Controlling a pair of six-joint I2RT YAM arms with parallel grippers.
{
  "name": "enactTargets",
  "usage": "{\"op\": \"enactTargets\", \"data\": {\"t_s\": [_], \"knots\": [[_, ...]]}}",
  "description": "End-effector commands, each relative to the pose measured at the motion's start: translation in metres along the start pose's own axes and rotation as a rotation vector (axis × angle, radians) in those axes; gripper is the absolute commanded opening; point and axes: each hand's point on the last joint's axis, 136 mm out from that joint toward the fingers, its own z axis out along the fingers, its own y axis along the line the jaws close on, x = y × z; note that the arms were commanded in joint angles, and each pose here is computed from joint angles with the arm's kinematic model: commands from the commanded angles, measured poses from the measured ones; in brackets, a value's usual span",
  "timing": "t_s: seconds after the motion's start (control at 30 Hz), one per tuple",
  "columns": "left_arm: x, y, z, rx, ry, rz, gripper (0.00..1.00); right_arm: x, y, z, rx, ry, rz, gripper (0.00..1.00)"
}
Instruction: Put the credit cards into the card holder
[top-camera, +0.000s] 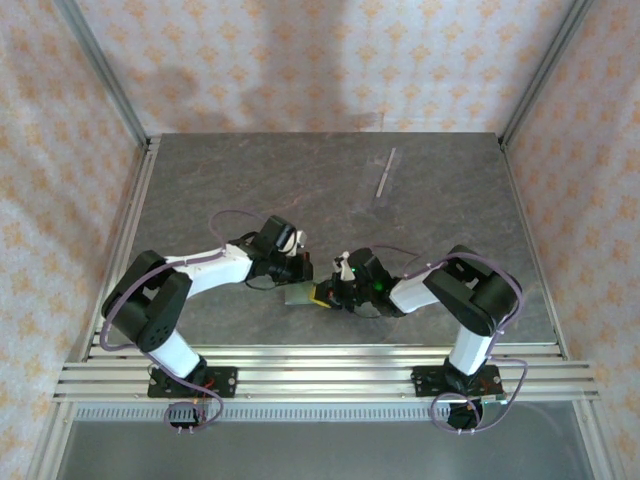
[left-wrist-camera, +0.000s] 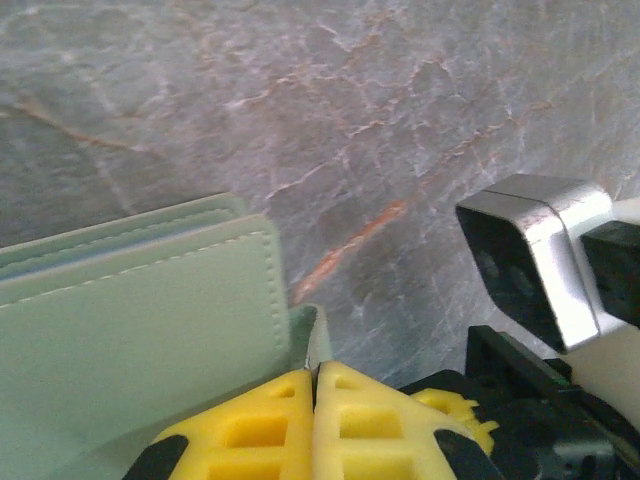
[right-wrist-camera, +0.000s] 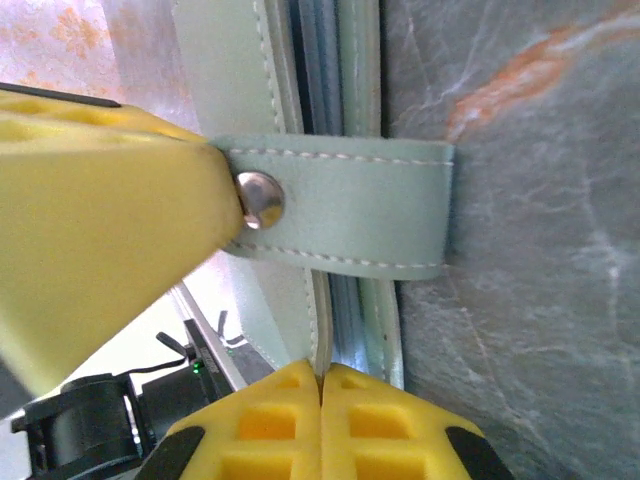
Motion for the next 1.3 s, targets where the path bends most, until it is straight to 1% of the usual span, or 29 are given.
{"op": "enactTargets", "data": {"t_s": [0.0, 0.2, 0.4, 0.8, 1.03, 1.27], "knots": [[0.002, 0.005, -0.012, -0.001, -0.020, 0.004, 0.00, 0.002, -0.016, -0.001, 0.053, -0.016, 0.002, 0.00], [0.009, 0.025, -0.015, -0.016, -0.018, -0.035, 0.00, 0.002, -0.023, -0.002, 0.085, -0.021, 0.008, 0.00], [0.009, 0.031, -0.014, -0.020, -0.025, -0.041, 0.00, 0.002, -0.024, -0.001, 0.099, -0.015, 0.007, 0.00], [0.006, 0.015, -0.005, 0.070, -0.016, -0.067, 0.00, 0.002, -0.025, 0.001, 0.109, -0.006, 0.008, 0.00], [0.012, 0.029, -0.004, 0.008, -0.009, -0.068, 0.00, 0.002, -0.024, 0.000, 0.111, -0.003, 0.003, 0.00], [0.012, 0.032, -0.002, -0.003, -0.005, -0.070, 0.00, 0.003, -0.026, -0.001, 0.116, -0.003, 0.001, 0.00]]}}
